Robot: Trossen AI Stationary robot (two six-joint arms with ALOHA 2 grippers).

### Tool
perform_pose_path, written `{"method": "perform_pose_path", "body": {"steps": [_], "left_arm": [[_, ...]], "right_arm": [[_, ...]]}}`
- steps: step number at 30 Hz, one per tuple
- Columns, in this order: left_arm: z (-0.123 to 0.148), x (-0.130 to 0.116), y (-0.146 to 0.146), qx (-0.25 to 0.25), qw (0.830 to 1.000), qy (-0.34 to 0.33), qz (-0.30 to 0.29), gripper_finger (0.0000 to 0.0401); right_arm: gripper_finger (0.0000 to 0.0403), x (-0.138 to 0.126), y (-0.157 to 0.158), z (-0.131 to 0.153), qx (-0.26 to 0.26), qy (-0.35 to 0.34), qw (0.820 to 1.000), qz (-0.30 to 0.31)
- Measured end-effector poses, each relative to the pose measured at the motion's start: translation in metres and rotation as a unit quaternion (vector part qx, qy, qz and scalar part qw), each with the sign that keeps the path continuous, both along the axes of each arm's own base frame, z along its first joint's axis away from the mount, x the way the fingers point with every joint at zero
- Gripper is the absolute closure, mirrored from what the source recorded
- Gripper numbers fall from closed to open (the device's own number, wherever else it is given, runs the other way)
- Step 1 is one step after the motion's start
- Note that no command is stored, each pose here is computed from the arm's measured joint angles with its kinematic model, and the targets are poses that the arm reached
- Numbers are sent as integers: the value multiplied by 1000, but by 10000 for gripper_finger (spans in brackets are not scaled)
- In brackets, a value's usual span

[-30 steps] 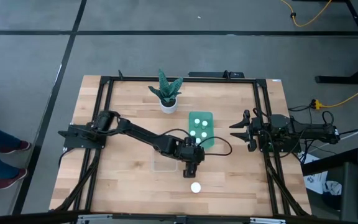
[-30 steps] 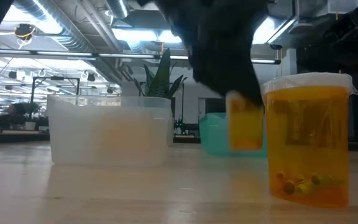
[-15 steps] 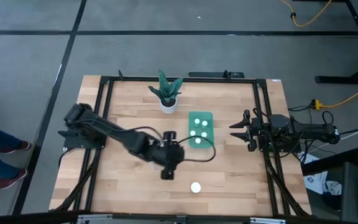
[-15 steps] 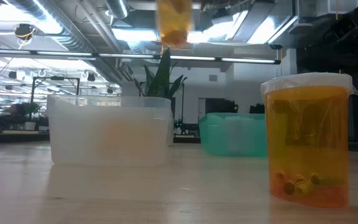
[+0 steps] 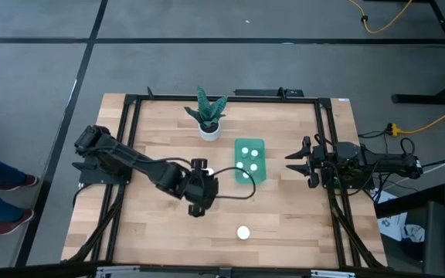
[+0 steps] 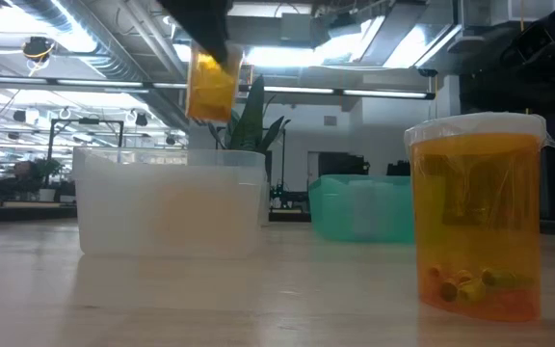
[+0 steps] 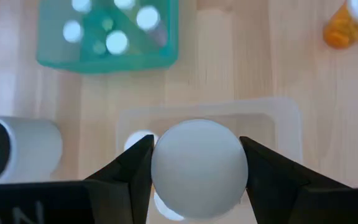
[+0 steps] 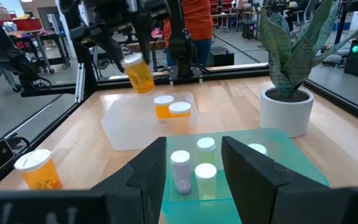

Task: Pick and place medicine bottles into bin by pill shape (circle, oval)
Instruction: Put the large orange pill bottle into the transparent bin

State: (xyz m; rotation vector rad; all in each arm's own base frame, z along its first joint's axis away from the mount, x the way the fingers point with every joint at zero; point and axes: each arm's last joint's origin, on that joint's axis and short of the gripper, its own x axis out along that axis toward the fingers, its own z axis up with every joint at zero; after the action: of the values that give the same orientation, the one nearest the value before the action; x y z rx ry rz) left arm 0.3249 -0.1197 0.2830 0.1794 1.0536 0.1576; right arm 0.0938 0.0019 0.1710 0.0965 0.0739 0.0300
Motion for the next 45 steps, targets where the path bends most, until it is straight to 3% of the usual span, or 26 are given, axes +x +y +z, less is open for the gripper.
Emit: {"method": "perform_pose_path", "body": {"steps": [8, 11, 17, 34, 45], "left_arm": [[-14, -2, 4, -36, 998, -41, -11, 211], [-27, -6, 5, -34, 999, -19, -5, 211], [-41, -4, 0, -67, 997, -42, -12, 211], [-85, -3, 23, -81, 993, -83, 17, 211], [-90, -2, 39, -80, 992, -79, 51, 207]], "right_arm": [[247, 0, 0, 0, 0, 0, 1000, 0], [247, 0, 0, 0, 0, 0, 1000, 0], [247, 0, 0, 0, 0, -1, 1000, 0], [247, 0, 0, 0, 0, 0, 1000, 0], [247, 0, 0, 0, 0, 0, 1000, 0]]}}
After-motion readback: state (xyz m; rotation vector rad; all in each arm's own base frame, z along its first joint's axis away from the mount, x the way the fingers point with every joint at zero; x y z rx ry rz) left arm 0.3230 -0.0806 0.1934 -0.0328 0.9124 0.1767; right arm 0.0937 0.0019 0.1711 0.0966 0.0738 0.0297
